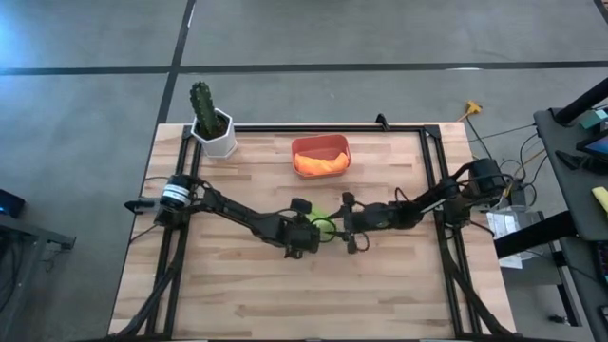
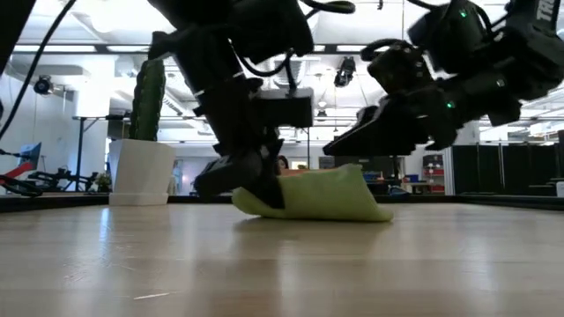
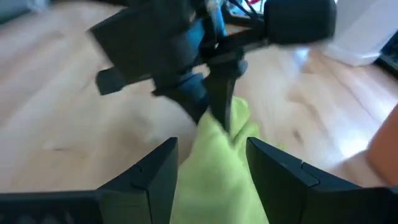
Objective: Roll microfiber towels into tight, uniform cylinder then place into a basket
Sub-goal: Roll the green microfiber cloth
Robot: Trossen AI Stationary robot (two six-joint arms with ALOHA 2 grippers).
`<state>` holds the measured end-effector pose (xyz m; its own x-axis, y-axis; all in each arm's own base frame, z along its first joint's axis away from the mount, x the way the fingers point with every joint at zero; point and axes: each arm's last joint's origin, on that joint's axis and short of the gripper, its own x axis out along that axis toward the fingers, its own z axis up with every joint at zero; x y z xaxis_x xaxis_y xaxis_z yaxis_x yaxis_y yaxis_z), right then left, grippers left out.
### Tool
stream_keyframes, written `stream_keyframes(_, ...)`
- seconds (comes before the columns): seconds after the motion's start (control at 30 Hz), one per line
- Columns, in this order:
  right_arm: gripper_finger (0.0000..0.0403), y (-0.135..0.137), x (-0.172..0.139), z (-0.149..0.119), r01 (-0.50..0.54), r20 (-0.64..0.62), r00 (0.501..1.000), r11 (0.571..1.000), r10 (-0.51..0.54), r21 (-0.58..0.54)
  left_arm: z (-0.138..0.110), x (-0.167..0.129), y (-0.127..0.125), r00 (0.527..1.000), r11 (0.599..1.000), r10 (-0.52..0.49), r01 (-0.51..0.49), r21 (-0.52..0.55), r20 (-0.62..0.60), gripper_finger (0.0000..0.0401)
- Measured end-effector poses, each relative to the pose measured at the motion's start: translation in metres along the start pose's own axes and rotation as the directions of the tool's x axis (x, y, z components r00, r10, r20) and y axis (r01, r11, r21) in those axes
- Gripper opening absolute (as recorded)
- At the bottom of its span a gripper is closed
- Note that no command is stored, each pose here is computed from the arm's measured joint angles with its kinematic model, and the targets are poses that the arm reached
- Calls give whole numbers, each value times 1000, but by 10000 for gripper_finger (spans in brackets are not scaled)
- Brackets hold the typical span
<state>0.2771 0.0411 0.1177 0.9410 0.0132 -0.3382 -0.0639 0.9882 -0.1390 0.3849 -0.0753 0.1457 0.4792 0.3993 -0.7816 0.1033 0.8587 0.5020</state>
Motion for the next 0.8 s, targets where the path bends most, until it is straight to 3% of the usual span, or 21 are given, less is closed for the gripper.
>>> stream_keyframes(0.27,200,1,19,11,-3,-235,972,1000,-2,-19,7,15,-1,999,995,42,-42,89,0,0)
stream_keyframes(0.5,255,-2,16,5,72,-261,963,997,-61,33,10,17,0,995,993,93,-96,71,41,0)
stream_keyframes(0.6,274,-3,14,1,107,-275,959,989,-74,106,12,16,0,993,993,97,-101,58,62,0)
stream_keyframes(0.8,247,4,13,2,131,-261,961,979,-88,154,12,17,1,993,994,100,-103,41,63,0)
